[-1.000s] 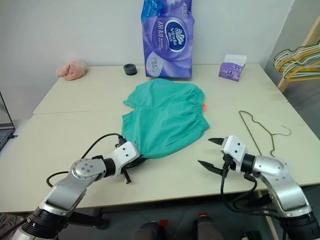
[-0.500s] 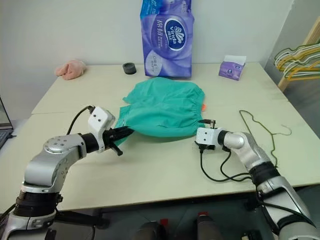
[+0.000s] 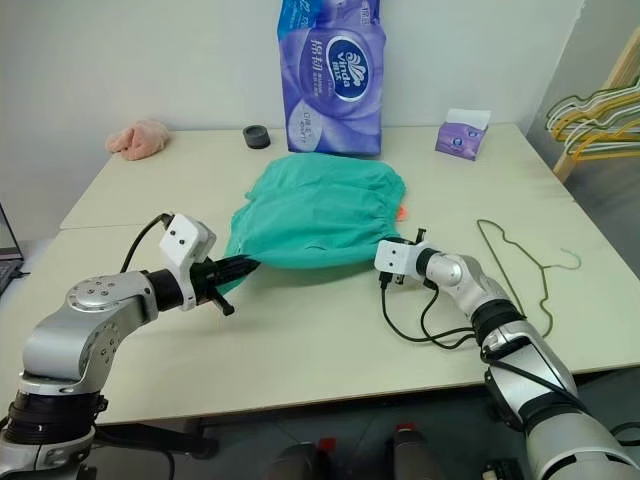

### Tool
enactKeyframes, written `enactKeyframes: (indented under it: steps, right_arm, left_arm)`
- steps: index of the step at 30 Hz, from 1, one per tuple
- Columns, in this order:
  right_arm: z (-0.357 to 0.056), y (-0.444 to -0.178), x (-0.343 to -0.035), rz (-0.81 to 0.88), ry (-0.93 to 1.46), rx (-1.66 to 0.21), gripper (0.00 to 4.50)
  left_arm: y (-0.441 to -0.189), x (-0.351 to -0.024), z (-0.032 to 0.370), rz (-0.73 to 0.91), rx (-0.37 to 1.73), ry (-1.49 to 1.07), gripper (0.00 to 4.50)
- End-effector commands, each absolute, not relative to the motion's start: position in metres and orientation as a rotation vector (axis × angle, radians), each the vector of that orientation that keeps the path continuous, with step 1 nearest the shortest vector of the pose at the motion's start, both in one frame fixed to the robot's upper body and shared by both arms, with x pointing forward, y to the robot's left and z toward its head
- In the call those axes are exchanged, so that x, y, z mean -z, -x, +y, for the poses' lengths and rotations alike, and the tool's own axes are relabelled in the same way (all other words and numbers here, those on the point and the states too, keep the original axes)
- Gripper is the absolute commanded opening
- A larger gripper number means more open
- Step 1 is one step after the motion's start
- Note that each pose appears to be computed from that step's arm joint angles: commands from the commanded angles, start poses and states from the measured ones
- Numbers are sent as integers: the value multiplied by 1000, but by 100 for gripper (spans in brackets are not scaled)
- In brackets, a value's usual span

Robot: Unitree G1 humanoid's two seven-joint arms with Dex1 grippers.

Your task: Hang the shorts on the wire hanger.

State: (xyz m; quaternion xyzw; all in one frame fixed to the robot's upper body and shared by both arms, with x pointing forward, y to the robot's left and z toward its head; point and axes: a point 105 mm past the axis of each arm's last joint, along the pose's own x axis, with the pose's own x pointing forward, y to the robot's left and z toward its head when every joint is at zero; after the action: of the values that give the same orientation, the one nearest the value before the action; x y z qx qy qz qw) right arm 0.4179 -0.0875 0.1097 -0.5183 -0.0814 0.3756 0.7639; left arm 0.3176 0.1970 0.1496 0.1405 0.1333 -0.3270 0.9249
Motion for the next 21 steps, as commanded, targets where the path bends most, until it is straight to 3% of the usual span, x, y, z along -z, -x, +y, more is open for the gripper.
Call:
enactKeyframes:
  steps: [1, 4, 8, 13, 21]
  right_arm:
    - [-82, -409, -144, -324, 1175, -867, 3]
    - [-85, -393, -140, -329, 1250, -976, 3]
    - [-106, -360, -126, -238, 1356, -1157, 3]
    - [-128, -328, -115, -84, 1394, -1298, 3]
    - [-147, -273, -103, 188, 1329, -1503, 3]
  left_arm:
    - [-309, -144, 197, 304, 722, -352, 0]
    - [-294, -127, 195, 394, 810, -392, 0]
    - [-245, -97, 191, 599, 1040, -423, 0]
    - [-204, -84, 185, 722, 1246, -399, 0]
    - [-181, -80, 182, 792, 1393, -385, 0]
